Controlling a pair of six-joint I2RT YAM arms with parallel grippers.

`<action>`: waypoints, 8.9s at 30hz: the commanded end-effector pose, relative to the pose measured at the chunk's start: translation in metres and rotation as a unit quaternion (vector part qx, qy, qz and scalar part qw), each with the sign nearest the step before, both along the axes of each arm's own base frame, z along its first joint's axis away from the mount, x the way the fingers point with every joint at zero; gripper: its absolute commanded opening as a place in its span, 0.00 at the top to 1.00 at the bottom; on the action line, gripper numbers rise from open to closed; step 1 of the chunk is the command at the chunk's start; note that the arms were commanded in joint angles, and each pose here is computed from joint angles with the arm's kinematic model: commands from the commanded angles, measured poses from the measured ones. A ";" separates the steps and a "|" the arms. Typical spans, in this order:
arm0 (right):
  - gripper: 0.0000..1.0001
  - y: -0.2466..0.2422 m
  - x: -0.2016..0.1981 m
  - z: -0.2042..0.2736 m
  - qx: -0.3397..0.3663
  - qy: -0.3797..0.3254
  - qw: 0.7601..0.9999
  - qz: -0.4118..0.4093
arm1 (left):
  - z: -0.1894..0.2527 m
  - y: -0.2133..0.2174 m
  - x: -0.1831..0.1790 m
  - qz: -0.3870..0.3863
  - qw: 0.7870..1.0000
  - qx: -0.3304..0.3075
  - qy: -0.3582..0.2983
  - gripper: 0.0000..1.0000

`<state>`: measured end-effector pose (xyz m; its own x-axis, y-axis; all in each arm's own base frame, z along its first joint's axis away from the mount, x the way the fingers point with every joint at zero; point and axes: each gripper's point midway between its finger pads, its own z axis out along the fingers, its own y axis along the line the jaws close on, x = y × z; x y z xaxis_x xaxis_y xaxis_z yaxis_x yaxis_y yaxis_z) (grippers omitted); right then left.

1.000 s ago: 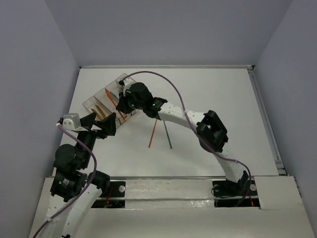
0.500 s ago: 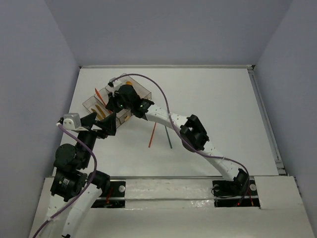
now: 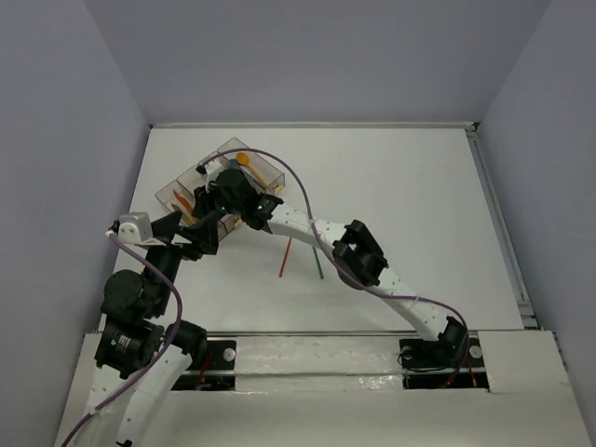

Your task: Sort the eating utensils into containers

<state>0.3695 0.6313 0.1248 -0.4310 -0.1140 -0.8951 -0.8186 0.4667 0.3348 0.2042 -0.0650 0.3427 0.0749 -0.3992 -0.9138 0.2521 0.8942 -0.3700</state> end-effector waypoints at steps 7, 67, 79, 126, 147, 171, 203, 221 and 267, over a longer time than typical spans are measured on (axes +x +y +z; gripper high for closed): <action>0.55 -0.004 0.000 0.112 0.078 -0.067 0.995 -0.014 | 0.021 -0.001 -0.004 -0.007 1.000 -0.008 -0.030 0.01; 0.52 -0.225 -0.067 -0.069 -0.188 0.139 0.926 -0.296 | 0.017 -0.010 -0.001 -0.028 0.999 -0.001 -0.025 0.01; 0.64 -0.251 -0.066 -0.104 -0.284 0.131 0.893 -0.324 | 0.017 -0.009 -0.002 -0.025 0.999 -0.001 -0.025 0.01; 1.00 -0.072 -0.033 0.107 -0.016 -0.111 0.992 -0.054 | 0.016 -0.009 0.001 -0.023 1.000 0.001 -0.020 0.01; 1.00 -0.030 0.053 0.061 -0.008 -0.136 0.988 -0.069 | 0.014 -0.010 0.003 -0.023 1.000 0.002 -0.017 0.01; 1.00 -0.028 0.049 0.023 -0.019 -0.134 0.989 -0.054 | 0.001 -0.007 0.026 -0.005 1.000 0.020 0.015 0.01; 1.00 -0.037 0.043 0.092 0.031 -0.165 0.984 -0.060 | -0.004 0.000 0.035 0.011 0.999 0.025 0.025 0.01; 1.00 -0.053 0.016 0.100 0.042 -0.142 0.989 -0.018 | 0.058 0.028 0.035 0.097 0.994 -0.010 -0.053 0.01; 1.00 -0.141 0.129 0.102 0.036 -0.117 0.986 -0.117 | 0.021 0.030 0.051 0.116 0.993 0.010 -0.036 0.01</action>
<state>0.5072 0.4837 0.1907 -0.2790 -0.0051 -0.9603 -0.7181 0.6651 0.2051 0.2539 -0.0345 0.3519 0.1831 -0.3425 -0.9215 0.0473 0.9393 -0.3397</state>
